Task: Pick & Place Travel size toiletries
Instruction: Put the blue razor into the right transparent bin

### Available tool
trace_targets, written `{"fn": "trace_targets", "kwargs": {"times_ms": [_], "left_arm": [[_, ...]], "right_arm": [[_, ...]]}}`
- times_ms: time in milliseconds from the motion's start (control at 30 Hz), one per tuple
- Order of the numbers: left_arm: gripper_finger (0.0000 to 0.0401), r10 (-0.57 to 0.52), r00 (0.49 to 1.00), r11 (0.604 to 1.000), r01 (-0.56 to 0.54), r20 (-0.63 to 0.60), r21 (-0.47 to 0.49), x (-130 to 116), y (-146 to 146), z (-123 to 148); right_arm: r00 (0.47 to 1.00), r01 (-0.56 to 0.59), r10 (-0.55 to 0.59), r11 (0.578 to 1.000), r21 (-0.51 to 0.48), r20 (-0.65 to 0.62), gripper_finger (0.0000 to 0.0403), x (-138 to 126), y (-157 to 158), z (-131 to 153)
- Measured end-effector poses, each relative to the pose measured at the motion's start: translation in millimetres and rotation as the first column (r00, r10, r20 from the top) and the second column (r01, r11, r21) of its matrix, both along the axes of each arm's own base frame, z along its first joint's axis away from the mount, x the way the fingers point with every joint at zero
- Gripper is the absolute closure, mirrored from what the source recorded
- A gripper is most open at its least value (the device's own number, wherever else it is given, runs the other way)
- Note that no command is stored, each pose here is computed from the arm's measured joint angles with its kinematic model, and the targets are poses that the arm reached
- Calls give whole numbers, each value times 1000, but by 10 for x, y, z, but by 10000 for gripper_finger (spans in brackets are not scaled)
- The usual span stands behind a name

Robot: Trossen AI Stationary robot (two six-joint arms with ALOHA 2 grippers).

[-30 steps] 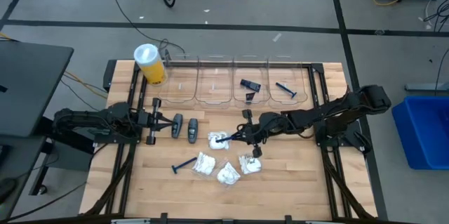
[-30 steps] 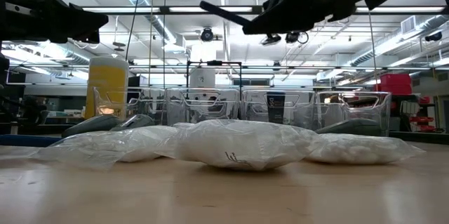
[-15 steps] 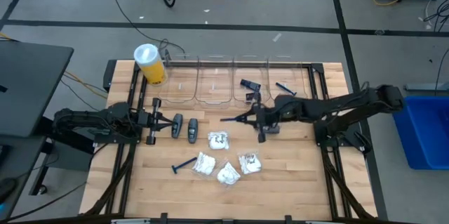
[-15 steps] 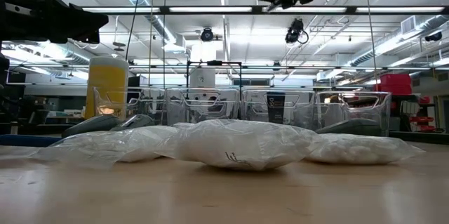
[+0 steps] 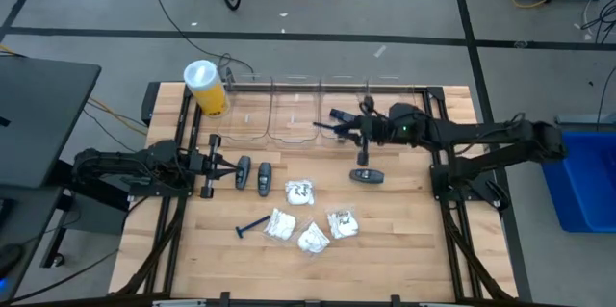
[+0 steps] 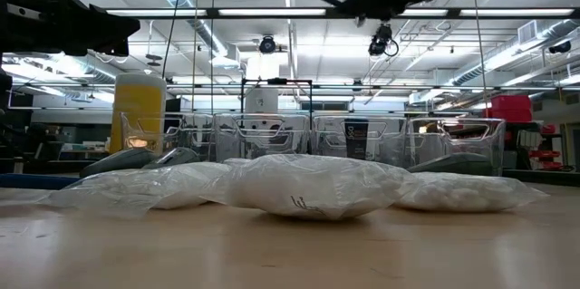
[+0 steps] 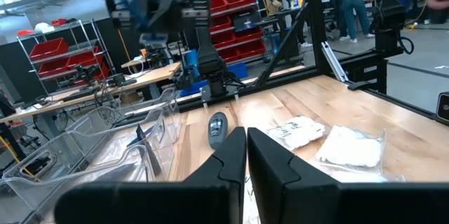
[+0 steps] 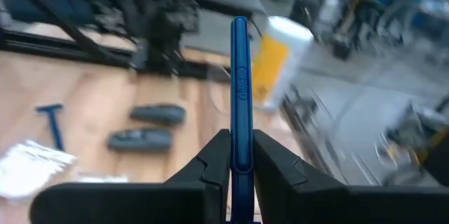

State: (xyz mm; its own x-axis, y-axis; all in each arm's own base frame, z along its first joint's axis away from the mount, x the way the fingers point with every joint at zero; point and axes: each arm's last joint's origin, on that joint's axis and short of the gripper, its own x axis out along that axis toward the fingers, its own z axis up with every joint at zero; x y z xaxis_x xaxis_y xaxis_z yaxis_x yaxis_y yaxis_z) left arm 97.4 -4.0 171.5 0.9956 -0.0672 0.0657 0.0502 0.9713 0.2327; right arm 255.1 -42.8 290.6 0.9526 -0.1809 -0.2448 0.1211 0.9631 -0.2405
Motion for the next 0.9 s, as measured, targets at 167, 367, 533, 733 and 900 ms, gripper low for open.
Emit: {"fn": "trace_targets", "kwargs": {"times_ms": [167, 367, 533, 733, 900], "left_arm": [[377, 0, 1000, 1000, 0, 0, 0, 0, 0, 0], [377, 0, 1000, 1000, 0, 0, 0, 0, 0, 0], [377, 0, 1000, 1000, 0, 0, 0, 0, 0, 0], [377, 0, 1000, 1000, 0, 0, 0, 0, 0, 0], [377, 0, 1000, 1000, 0, 0, 0, 0, 0, 0]], "right_arm": [[988, 123, -117, 991, 53, -105, 352, -123, -259, -84], [926, 322, -277, 935, 151, -258, 352, -337, -527, -206], [816, 537, -447, 822, 192, -367, 352, -515, -674, -292], [713, 686, -559, 681, 256, -424, 352, -659, -791, -342], [663, 744, -600, 597, 300, -448, 352, -733, -861, -366]]}}
